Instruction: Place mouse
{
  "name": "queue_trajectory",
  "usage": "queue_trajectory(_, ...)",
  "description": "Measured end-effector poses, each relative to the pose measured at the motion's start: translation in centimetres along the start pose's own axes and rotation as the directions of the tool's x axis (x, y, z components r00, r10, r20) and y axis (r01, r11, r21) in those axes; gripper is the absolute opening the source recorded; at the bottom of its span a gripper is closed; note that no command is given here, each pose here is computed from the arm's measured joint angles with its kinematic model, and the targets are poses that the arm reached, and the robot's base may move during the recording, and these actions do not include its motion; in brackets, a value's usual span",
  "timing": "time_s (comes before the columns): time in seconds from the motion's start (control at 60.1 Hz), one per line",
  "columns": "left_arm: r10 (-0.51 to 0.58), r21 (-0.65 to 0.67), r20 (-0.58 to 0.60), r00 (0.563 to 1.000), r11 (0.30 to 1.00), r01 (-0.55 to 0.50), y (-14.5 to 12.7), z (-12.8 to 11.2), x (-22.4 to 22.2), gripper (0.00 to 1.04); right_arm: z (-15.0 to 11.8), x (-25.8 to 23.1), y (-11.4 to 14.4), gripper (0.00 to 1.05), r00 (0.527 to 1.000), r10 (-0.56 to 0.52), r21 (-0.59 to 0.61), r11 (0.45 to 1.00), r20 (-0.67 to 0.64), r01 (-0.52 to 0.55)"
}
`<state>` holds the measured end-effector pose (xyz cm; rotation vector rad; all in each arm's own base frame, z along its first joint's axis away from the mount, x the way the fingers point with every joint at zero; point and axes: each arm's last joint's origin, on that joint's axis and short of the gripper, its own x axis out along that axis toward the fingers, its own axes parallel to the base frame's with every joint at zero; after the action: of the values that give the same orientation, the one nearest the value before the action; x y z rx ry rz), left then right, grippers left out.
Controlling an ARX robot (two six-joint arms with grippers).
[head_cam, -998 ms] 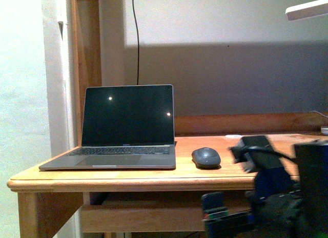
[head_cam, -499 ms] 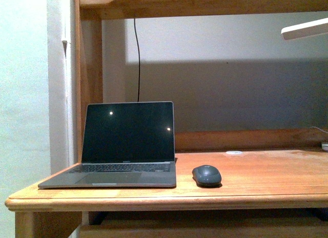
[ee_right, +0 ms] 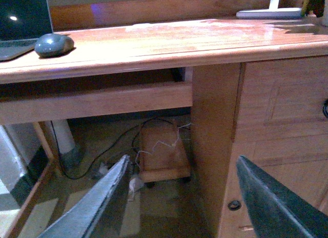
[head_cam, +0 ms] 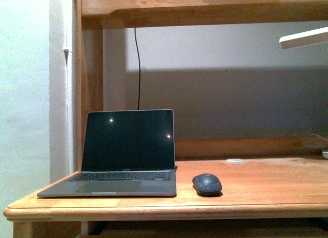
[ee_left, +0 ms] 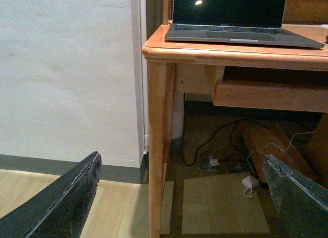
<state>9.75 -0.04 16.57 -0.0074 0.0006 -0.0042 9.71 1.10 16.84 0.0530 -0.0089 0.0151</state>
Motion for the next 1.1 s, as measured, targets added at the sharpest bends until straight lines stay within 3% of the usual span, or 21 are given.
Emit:
queue_trajectory(0.05,0.0,0.0,0.0,1.0,1.0,0.0,0.0,0.0,0.0,0.97,0.0,0.0,-0.3,0.54,0.999,0.032,-0.017,0.999,-0.004,-0.032)
queue_trajectory(0.333,0.0,0.0,0.0,1.0,1.0,0.0,0.0,0.0,0.0,0.97,0.0,0.0,-1.1,0.04,1.0,-0.013,-0.044,0.999,0.0,0.013)
queue_trajectory(0.432,0.0,0.0,0.0,1.0,1.0,0.0,0.0,0.0,0.0,0.97,0.0,0.0,-1.1,0.03,1.0,-0.013,-0.048,0.999,0.0,0.013)
queue_trajectory(0.981,-0.001,0.0,0.0,1.0,1.0,0.001,0.0,0.0,0.0,0.97,0.0,0.0,-1.1,0.97,1.0,-0.013,-0.05,0.999,0.0,0.013)
queue_trajectory(1.098,0.0,0.0,0.0,1.0,1.0,0.0,0.0,0.0,0.0,0.97,0.0,0.0,-1.1,0.97,1.0,-0.013,-0.05,0.999,0.0,0.013)
